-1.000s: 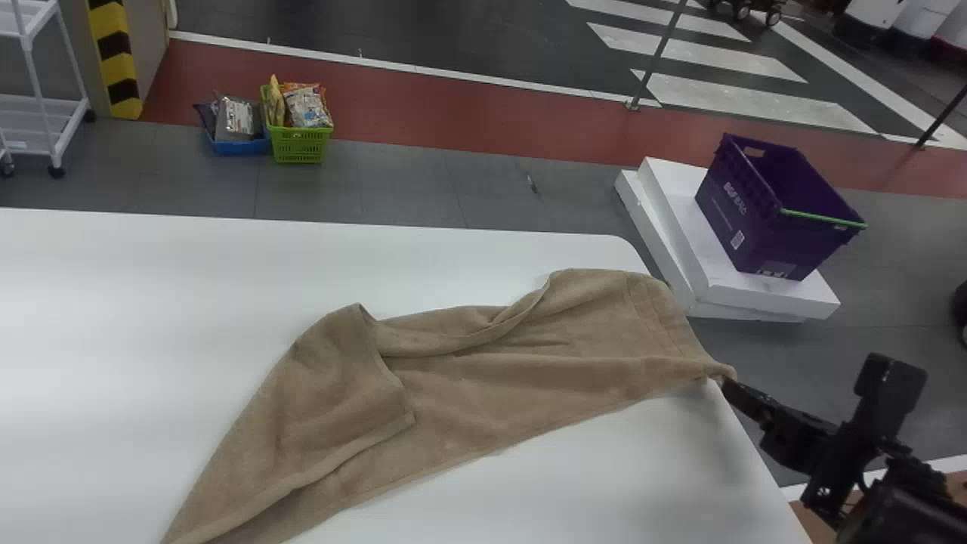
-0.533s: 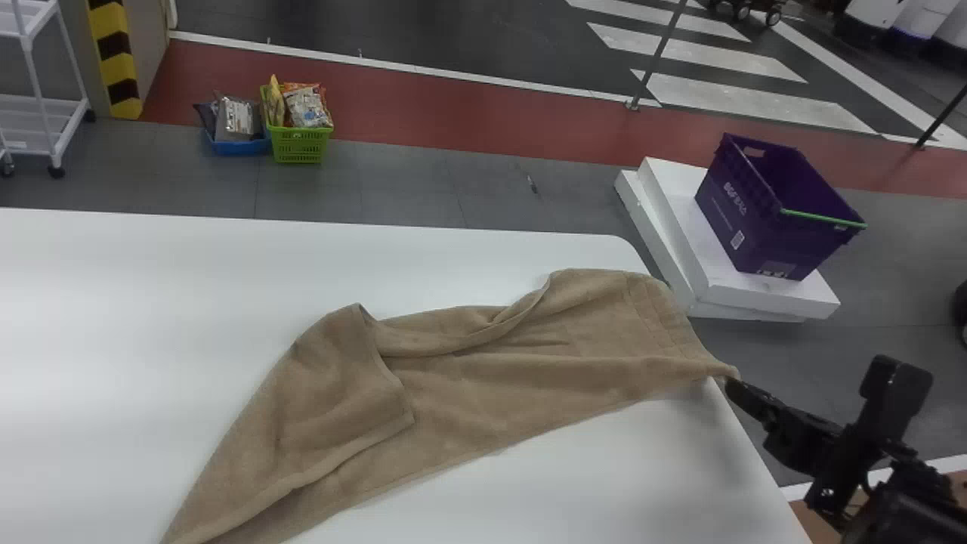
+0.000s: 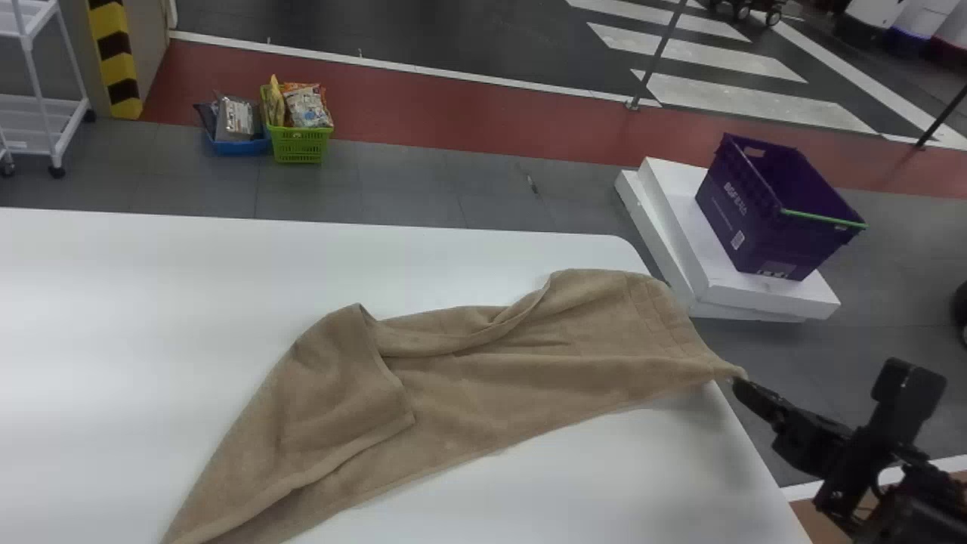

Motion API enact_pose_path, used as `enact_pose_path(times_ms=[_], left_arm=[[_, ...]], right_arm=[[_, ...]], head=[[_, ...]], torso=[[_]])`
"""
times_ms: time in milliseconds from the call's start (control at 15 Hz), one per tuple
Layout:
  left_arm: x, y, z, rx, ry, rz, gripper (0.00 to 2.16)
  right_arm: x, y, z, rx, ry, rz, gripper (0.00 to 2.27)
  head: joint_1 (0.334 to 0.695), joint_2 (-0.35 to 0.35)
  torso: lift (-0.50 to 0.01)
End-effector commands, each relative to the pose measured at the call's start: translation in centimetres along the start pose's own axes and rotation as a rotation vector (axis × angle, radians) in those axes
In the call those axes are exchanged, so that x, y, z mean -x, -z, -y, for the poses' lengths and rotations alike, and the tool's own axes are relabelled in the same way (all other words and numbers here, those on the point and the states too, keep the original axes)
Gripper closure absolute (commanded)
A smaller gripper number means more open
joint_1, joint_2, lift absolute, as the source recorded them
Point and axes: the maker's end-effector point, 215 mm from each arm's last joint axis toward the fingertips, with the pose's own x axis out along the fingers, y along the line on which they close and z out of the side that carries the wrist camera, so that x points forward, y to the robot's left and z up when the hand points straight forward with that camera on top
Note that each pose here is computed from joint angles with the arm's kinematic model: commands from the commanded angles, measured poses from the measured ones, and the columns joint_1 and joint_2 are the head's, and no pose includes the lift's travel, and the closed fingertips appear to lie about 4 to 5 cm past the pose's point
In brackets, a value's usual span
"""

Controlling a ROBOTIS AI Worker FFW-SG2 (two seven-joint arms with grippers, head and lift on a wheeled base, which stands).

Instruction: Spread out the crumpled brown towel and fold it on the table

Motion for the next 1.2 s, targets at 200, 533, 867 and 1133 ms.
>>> enact_pose_path(times_ms=[200,533,867,1133], left_arm=[[-0.1,-2.4,0.8,-0.007,0.007,0.056,0.61],[-1.2,-6.2,2.6,-0.024,0.021,0.128,0.61],[-2.8,-9.3,5.3,-0.042,0.050,0.196,0.61],[-6.3,-11.2,9.4,-0.097,0.079,0.218,0.61]], right_arm=[[0.5,0.2,0.4,-0.005,0.015,0.003,0.21],[1.3,-1.6,-0.1,0.026,0.039,0.070,0.03],[1.1,-2.3,-0.3,0.036,0.046,0.090,0.05],[1.1,-2.5,0.0,0.030,0.066,0.105,0.09]], head=[[0.695,-0.350],[0.695,-0.350],[0.695,-0.350],[0.695,-0.350]], torso=[[-0.127],[-0.127],[-0.127],[-0.127]])
